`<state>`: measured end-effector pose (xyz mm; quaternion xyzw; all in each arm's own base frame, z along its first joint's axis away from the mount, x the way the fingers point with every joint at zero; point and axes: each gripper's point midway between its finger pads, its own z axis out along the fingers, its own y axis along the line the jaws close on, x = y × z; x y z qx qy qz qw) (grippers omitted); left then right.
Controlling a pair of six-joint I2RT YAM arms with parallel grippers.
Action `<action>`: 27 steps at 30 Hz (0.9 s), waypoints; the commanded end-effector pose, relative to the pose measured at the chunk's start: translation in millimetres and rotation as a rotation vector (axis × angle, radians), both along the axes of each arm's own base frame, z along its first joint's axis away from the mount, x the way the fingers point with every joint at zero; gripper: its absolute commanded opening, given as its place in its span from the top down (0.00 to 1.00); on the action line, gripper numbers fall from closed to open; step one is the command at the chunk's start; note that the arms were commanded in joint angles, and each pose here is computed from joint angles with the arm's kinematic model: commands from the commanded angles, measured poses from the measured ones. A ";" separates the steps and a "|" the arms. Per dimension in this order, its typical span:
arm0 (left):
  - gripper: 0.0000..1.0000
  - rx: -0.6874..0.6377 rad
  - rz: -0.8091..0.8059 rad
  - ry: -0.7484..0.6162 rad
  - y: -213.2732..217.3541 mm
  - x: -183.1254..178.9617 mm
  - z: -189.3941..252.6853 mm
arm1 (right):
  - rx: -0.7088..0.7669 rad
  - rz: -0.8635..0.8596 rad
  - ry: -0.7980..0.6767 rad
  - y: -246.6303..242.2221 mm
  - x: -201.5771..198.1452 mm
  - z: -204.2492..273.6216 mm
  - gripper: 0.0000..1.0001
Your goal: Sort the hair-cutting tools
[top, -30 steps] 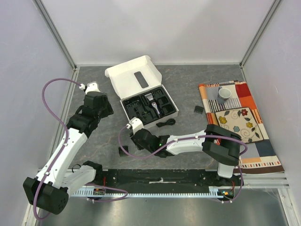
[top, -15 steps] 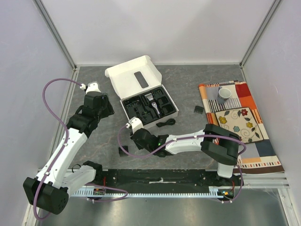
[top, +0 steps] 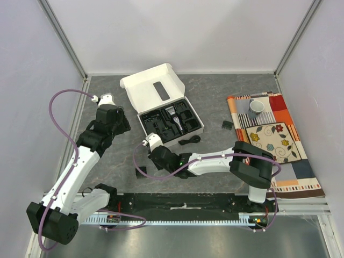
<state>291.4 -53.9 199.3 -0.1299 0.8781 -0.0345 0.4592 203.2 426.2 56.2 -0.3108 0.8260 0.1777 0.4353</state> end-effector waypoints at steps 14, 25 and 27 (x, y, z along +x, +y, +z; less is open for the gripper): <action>0.38 -0.052 -0.024 -0.055 -8.8 6.7 17.7 | -0.033 -0.092 0.039 -11.3 38.0 96.4 0.85; 0.37 -0.041 0.003 -0.062 -3.1 5.4 19.4 | -0.059 -0.118 0.117 -12.9 83.0 80.3 0.86; 0.38 -0.040 -0.001 -0.059 -3.8 5.5 18.8 | -0.062 -0.104 0.137 -8.5 83.4 75.4 0.86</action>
